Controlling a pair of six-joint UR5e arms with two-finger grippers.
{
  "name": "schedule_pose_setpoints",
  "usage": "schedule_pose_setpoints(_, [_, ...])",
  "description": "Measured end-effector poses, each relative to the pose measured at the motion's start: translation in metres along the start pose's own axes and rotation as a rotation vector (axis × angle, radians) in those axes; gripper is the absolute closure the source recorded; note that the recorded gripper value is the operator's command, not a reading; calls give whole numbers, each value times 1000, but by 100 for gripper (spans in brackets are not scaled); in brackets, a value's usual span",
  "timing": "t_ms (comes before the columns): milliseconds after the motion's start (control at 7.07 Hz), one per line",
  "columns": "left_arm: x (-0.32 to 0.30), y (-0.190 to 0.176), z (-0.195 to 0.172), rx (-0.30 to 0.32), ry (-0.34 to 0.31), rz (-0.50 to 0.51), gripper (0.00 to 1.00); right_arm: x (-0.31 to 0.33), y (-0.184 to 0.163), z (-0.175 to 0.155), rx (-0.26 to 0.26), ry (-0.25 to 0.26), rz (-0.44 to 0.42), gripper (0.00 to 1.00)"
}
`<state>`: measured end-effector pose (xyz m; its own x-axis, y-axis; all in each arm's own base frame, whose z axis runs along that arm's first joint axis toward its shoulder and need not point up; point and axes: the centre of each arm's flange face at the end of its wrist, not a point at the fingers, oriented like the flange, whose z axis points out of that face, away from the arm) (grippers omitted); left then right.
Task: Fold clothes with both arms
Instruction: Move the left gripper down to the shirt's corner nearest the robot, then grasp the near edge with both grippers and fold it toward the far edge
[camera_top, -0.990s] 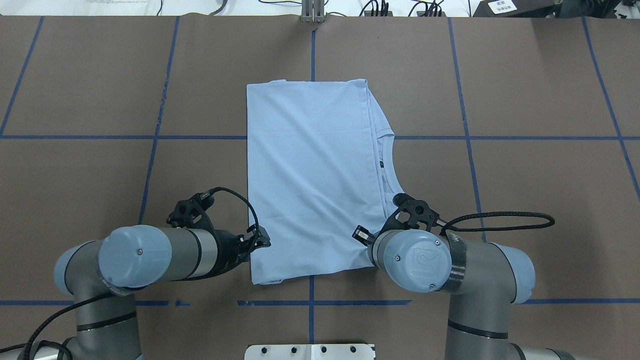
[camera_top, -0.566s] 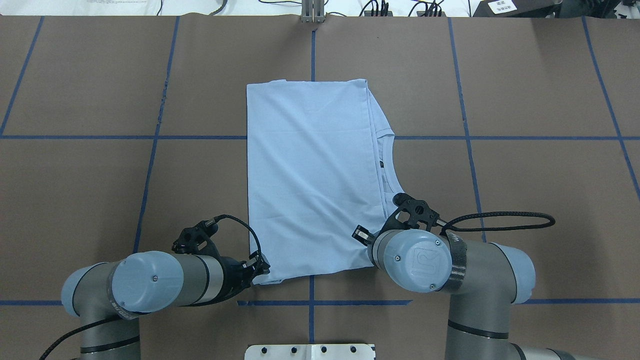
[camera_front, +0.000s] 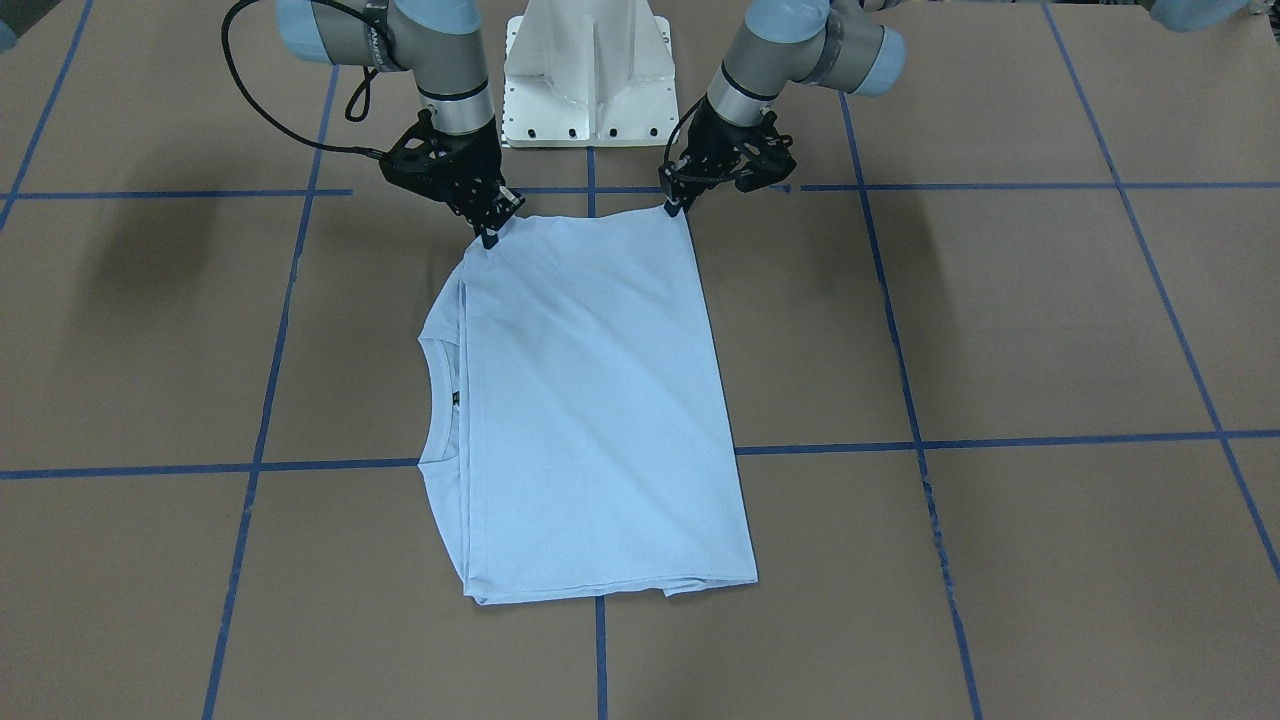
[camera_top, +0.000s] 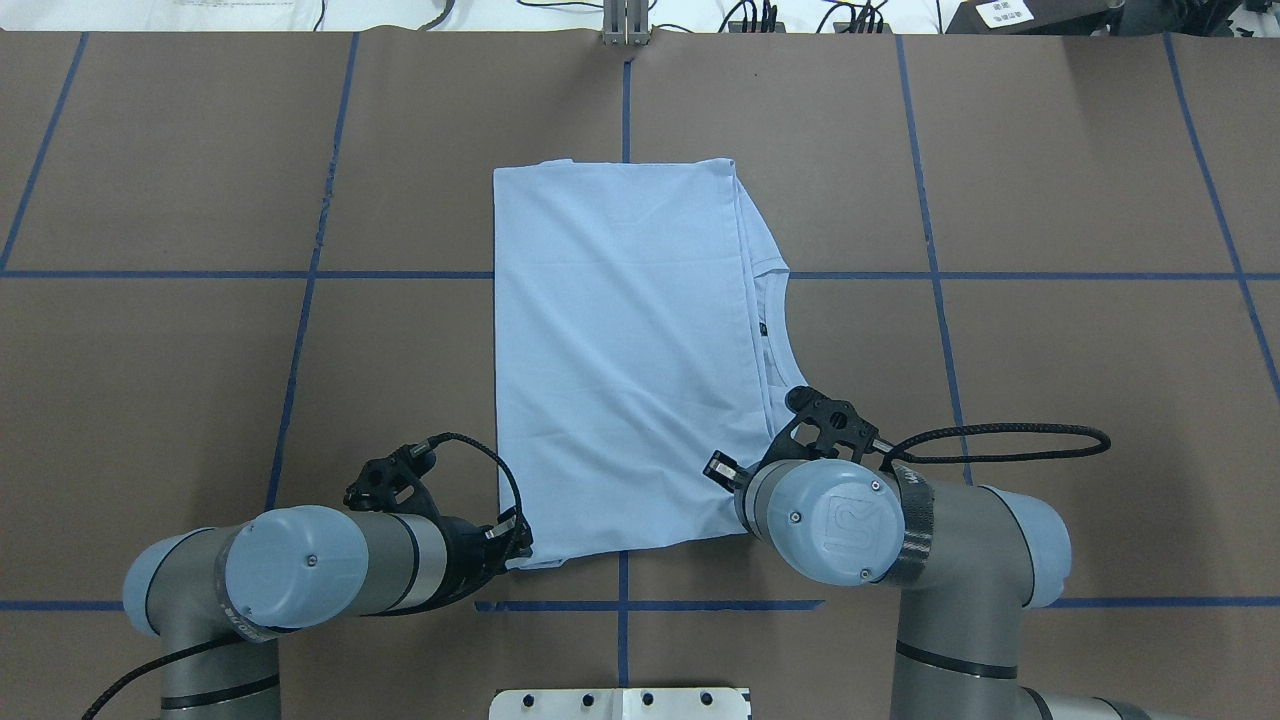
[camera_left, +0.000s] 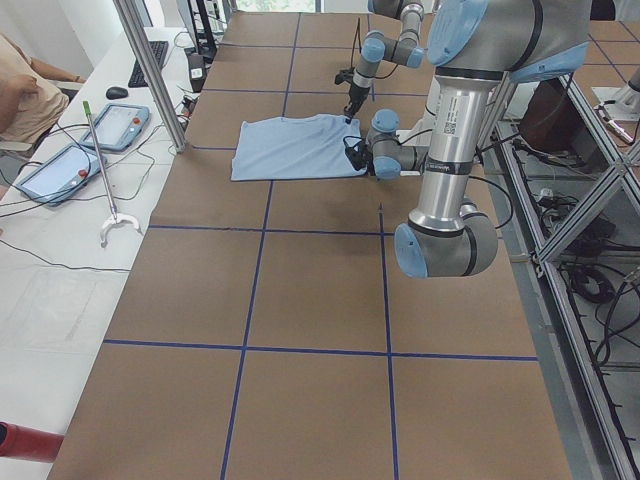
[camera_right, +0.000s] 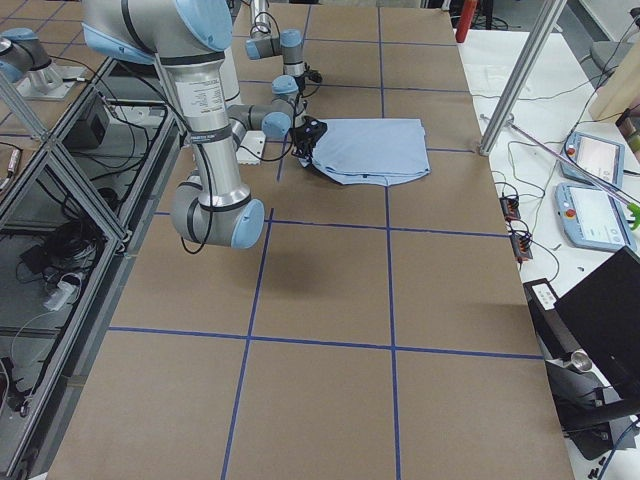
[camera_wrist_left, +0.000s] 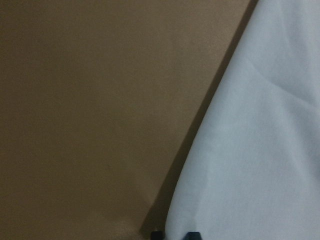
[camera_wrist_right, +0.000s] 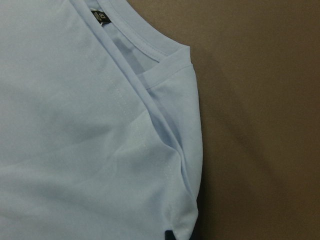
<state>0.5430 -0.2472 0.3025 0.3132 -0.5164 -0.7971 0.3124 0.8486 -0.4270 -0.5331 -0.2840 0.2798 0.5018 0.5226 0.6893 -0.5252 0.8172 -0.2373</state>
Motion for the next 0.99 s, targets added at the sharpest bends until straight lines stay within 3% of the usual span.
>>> schedule_pose_setpoints(283, [4,2,-7,-5,12,-1,100,0,-1,-5,-3,-8,1,100])
schedule_pose_setpoints(566, [15,9,-38,-11,21,-1,100,6,-5,-13,-6,-18,16,100])
schedule_pose_setpoints(990, [39,28,-109,-53,91,-11,100,12,-4,-61,-83,-71,159,100])
